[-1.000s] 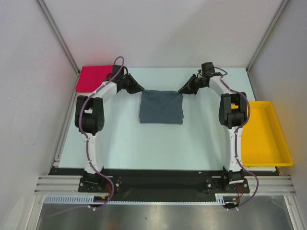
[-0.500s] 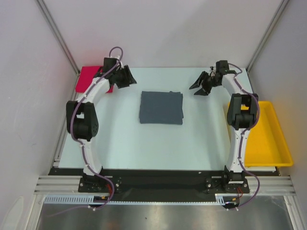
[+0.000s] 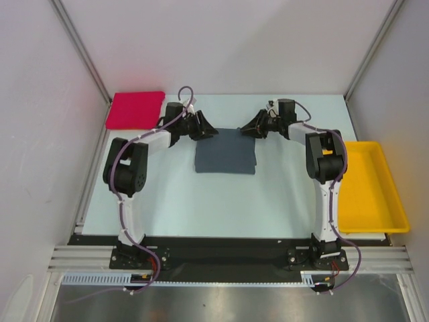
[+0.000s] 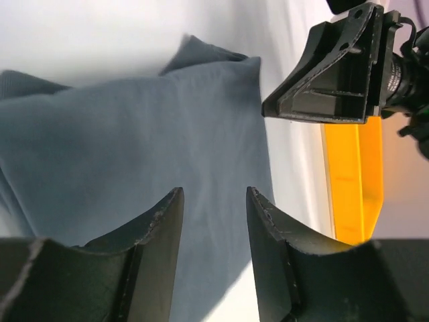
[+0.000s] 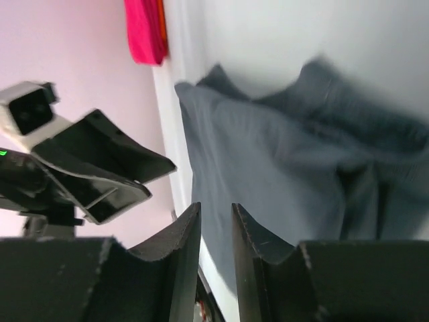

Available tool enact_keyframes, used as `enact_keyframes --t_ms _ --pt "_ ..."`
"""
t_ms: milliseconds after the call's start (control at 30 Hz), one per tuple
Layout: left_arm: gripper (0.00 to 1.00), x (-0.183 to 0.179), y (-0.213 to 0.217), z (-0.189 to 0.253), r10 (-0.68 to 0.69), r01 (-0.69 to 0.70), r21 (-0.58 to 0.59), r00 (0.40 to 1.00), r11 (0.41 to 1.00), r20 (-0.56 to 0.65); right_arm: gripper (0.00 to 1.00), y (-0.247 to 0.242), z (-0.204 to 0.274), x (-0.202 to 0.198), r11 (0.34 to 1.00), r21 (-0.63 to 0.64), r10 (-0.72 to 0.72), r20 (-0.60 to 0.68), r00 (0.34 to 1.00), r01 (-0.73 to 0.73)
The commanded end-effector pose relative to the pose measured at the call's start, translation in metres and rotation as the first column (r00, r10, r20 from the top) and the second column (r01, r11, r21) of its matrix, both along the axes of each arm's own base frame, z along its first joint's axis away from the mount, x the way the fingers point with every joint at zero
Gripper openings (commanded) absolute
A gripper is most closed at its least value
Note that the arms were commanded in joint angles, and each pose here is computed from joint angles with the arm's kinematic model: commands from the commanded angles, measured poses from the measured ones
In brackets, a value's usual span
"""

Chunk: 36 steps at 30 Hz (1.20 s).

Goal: Fold and stack the t-shirts
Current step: Fold the tshirt

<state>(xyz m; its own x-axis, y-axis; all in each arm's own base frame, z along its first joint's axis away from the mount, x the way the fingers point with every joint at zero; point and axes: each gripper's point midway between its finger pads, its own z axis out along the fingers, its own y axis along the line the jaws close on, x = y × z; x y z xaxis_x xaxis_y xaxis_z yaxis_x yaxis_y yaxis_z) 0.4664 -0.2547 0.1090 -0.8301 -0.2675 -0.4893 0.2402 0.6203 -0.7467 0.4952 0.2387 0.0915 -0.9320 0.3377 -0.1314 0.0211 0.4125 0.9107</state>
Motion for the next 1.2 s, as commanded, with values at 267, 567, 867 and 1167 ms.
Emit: enact_keyframes --t_ms 267,567,867,1167 --pt "0.46 0.074 0.001 -0.026 0.017 -0.009 -0.109 0.997 0.994 0.071 0.31 -0.020 -0.028 0.069 0.975 0.191 -0.126 0.044 0.991 0.116" --pt "0.45 0.123 0.035 -0.033 0.031 -0.031 0.005 0.997 1.000 0.072 0.37 -0.077 -0.036 0.103 0.983 0.030 -0.182 -0.027 0.983 0.183" --pt "0.49 0.068 0.075 0.116 0.106 -0.140 0.154 0.971 0.978 0.214 0.56 -0.090 0.060 0.057 0.936 -0.347 -0.015 0.144 0.989 0.065" --pt "0.55 -0.095 0.124 0.092 0.291 -0.297 0.227 0.955 0.928 0.059 0.80 -0.018 0.074 -0.079 0.580 -0.815 0.406 0.291 0.866 0.003"
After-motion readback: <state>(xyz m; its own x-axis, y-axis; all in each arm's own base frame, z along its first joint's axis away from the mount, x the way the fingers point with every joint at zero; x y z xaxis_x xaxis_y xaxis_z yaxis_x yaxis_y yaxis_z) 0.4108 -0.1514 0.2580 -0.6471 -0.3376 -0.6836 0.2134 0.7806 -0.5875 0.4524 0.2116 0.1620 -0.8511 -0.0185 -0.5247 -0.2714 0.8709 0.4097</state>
